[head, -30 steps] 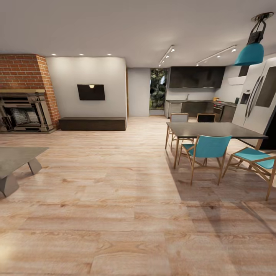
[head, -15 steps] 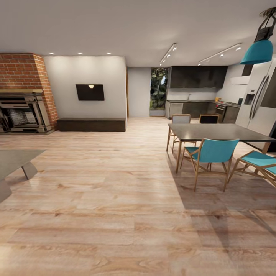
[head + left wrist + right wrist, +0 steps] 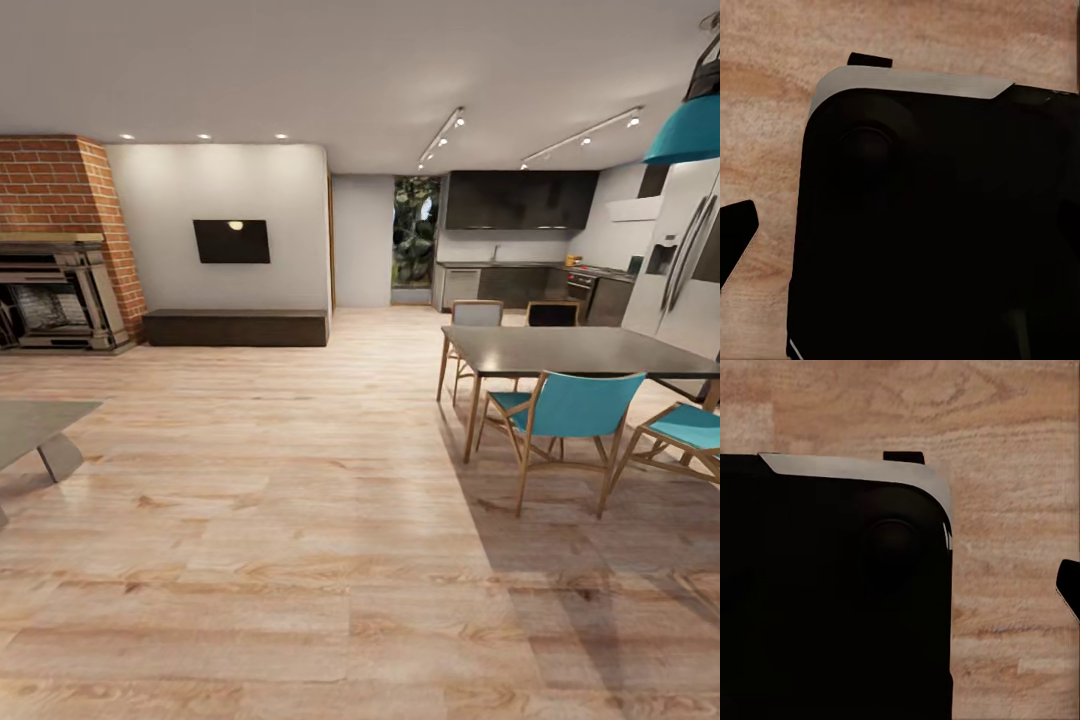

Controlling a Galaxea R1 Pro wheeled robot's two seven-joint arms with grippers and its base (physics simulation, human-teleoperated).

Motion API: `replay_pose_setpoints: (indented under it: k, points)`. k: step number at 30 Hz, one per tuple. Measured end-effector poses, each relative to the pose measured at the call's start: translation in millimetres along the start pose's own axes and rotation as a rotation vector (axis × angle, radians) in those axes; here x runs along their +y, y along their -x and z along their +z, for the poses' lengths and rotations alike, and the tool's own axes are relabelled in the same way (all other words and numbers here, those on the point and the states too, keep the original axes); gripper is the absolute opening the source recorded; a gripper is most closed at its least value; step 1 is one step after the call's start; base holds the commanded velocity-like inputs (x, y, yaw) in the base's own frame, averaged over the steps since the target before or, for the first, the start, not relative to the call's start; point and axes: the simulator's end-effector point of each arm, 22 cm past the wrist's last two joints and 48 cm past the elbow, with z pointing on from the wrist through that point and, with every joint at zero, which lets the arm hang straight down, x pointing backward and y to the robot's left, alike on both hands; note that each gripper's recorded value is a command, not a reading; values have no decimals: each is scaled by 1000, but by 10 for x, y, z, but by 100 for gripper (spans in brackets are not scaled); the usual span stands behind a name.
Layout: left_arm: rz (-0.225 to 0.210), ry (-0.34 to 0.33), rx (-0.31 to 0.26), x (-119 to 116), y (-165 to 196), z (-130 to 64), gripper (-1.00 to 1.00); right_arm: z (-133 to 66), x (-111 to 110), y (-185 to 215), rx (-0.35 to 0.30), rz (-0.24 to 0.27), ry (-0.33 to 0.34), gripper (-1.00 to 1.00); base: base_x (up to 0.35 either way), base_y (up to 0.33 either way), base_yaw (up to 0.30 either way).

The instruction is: In the kitchen, take the popcorn bag from the countertop, put it into the microwave, and heat it until the popcorn is cooked so the cooked popcorn ends up inside the bag.

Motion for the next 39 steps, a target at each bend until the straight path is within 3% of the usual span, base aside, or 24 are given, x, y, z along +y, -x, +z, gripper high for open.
replay_pose_setpoints:
  k: [39]
  points:
    - [0,2,-10,4,23,0,100,0,-23,-6,2,2,-2,100,325,4,0]
